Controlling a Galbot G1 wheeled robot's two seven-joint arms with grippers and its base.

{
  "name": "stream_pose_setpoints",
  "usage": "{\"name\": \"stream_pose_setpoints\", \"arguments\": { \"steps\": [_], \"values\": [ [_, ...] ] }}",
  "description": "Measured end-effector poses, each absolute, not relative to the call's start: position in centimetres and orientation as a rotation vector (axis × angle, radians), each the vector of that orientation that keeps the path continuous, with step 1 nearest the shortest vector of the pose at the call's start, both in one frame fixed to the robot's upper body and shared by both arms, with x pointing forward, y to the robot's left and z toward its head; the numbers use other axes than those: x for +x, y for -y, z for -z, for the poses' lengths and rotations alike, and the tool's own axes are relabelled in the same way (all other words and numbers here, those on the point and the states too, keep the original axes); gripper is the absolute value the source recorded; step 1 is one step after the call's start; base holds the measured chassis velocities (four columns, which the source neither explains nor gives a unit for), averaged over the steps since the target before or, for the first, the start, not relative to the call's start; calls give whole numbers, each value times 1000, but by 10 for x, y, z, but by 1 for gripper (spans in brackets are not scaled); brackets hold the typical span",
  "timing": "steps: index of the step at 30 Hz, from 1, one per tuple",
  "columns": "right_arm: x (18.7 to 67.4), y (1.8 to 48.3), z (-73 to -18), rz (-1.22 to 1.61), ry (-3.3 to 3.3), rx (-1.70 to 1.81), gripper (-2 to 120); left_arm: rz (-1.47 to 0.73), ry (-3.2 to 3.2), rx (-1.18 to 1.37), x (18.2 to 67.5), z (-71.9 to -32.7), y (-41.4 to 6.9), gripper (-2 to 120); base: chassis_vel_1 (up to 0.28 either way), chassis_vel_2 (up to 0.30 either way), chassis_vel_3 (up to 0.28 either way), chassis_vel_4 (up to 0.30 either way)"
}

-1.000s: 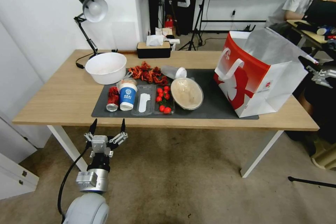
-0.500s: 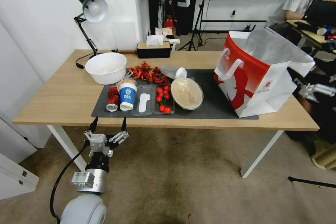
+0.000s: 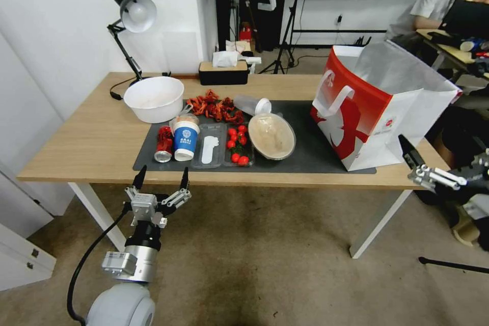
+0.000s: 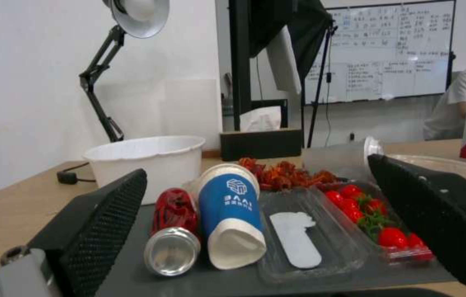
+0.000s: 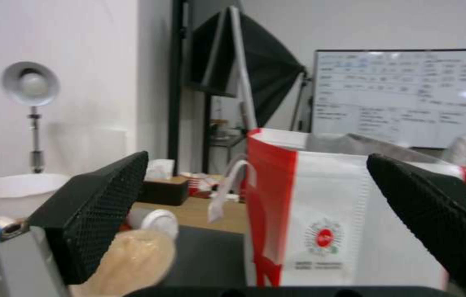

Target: Pick up the food delivery bag from the floor and place it on the table.

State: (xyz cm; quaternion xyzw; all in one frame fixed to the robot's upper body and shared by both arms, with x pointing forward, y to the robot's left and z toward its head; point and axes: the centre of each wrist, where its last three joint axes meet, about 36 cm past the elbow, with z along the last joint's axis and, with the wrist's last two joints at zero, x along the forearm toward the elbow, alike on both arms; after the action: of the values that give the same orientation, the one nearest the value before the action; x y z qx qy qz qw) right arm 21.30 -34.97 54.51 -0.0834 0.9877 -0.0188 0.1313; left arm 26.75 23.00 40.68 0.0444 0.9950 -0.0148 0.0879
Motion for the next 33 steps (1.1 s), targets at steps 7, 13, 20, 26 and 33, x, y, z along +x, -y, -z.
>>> {"name": "stream_pose_setpoints", "arguments": {
  "steps": [7, 13, 20, 26, 33],
  "values": [
    [203, 333, -535, 46, -2894, -111, 100, 48, -2961, 141, 267, -410, -227, 100, 0, 0, 0, 0],
    [198, 309, -514, 57, -2942, -15, 100, 64, -2969, 149, 267, -413, -222, 100, 0, 0, 0, 0],
    [199, 280, -487, 44, -2962, -16, 100, 64, -2978, 156, 266, -412, -219, 100, 0, 0, 0, 0],
    [204, 265, -473, 78, -2949, -29, 100, 62, -2979, 163, 265, -415, -216, 100, 0, 0, 0, 0],
    [205, 244, -458, 136, -2930, -104, 100, 59, -2988, 174, 262, -412, -211, 100, 0, 0, 0, 0]
  ]
}}
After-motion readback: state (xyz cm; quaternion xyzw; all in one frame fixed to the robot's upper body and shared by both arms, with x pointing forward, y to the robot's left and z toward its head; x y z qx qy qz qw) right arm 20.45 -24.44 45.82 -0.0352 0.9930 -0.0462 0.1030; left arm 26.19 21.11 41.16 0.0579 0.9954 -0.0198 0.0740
